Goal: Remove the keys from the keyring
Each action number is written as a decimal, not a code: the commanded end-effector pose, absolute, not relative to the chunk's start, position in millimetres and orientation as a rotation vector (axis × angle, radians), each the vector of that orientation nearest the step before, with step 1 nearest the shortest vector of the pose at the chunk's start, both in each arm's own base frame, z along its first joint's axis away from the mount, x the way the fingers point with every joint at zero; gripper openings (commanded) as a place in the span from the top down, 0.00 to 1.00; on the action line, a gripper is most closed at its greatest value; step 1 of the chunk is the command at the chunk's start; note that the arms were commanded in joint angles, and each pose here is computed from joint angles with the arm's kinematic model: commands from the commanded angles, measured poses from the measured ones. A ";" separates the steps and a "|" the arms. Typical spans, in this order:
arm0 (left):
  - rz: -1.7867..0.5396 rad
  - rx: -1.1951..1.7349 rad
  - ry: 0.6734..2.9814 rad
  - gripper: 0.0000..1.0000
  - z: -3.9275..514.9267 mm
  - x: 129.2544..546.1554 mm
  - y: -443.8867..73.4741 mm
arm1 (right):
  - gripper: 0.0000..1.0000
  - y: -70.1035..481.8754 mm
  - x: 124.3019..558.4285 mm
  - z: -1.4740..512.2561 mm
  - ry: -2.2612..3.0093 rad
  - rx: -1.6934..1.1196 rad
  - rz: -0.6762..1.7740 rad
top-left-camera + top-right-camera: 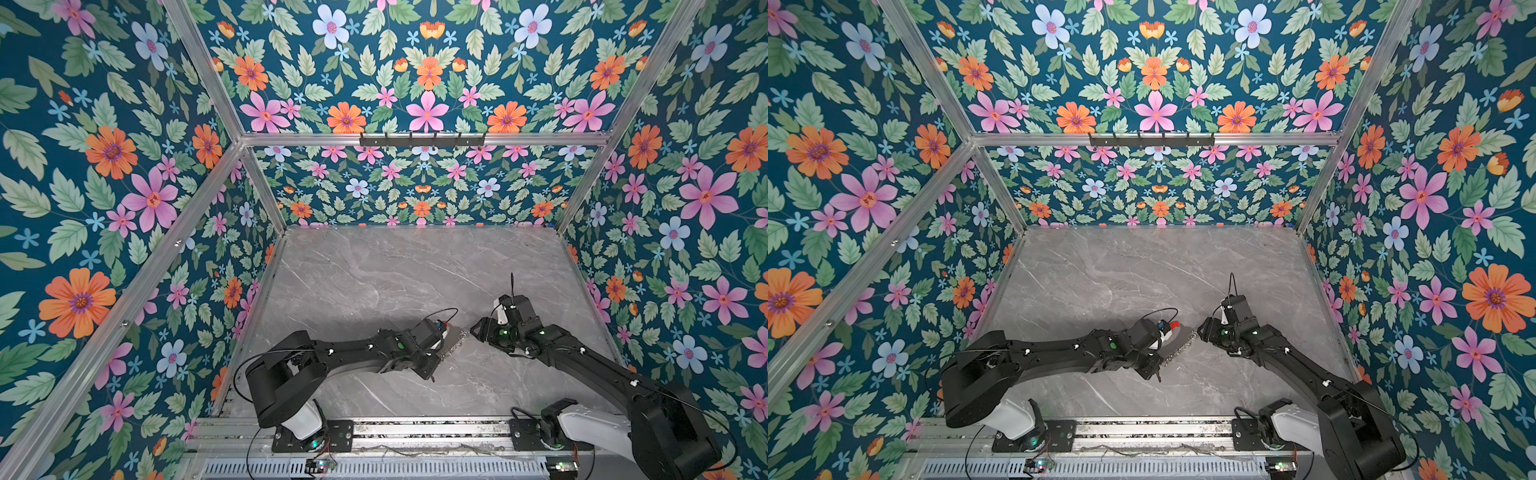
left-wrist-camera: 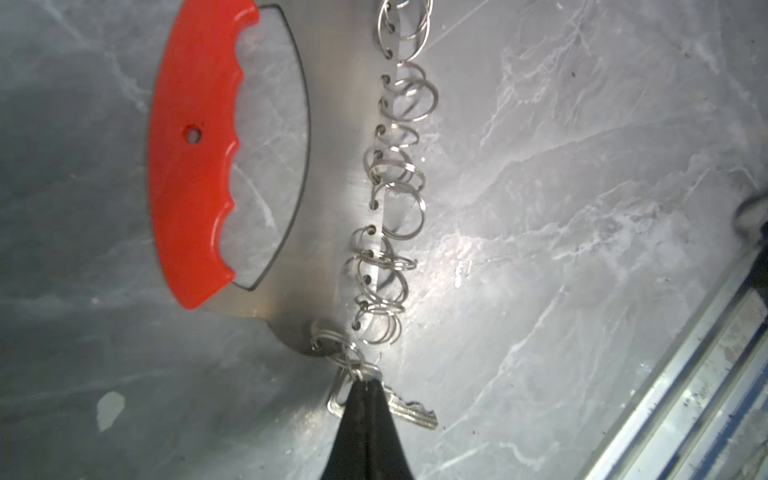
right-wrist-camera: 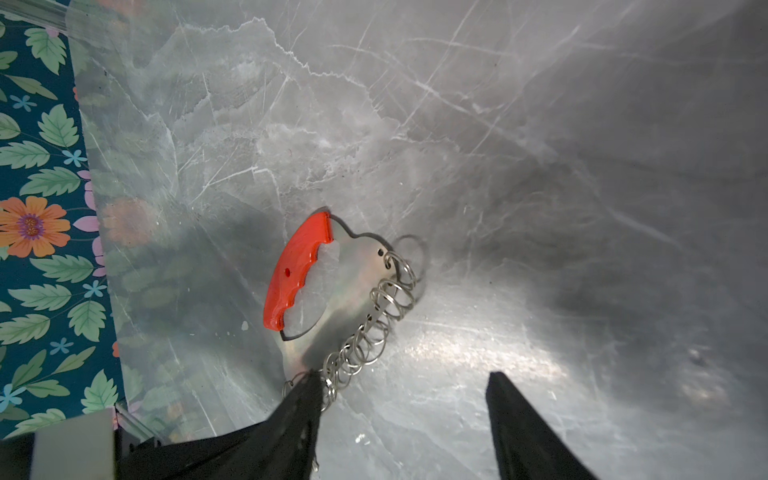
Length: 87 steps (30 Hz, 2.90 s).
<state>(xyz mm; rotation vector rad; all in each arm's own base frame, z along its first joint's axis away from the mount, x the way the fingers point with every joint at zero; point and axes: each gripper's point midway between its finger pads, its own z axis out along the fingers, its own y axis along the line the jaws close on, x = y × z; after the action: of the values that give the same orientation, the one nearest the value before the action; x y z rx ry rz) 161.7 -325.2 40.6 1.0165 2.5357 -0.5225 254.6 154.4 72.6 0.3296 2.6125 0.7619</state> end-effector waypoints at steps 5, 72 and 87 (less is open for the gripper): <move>-0.579 0.909 2.513 1.00 62.8 168.4 -332.9 | 0.36 170.8 253.3 81.2 2.629 0.266 0.873; -0.364 0.457 3.144 0.85 26.5 186.5 -316.1 | 0.41 142.0 219.3 73.3 2.600 0.264 0.744; -0.456 0.442 3.102 0.89 29.4 185.6 -321.3 | 0.41 142.3 219.3 72.4 2.608 0.268 0.743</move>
<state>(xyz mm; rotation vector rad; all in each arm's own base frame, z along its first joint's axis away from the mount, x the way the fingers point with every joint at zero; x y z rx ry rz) 183.2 -317.9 26.6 0.4530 3.1230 -0.4304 217.3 142.4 70.5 0.2768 2.6171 0.7497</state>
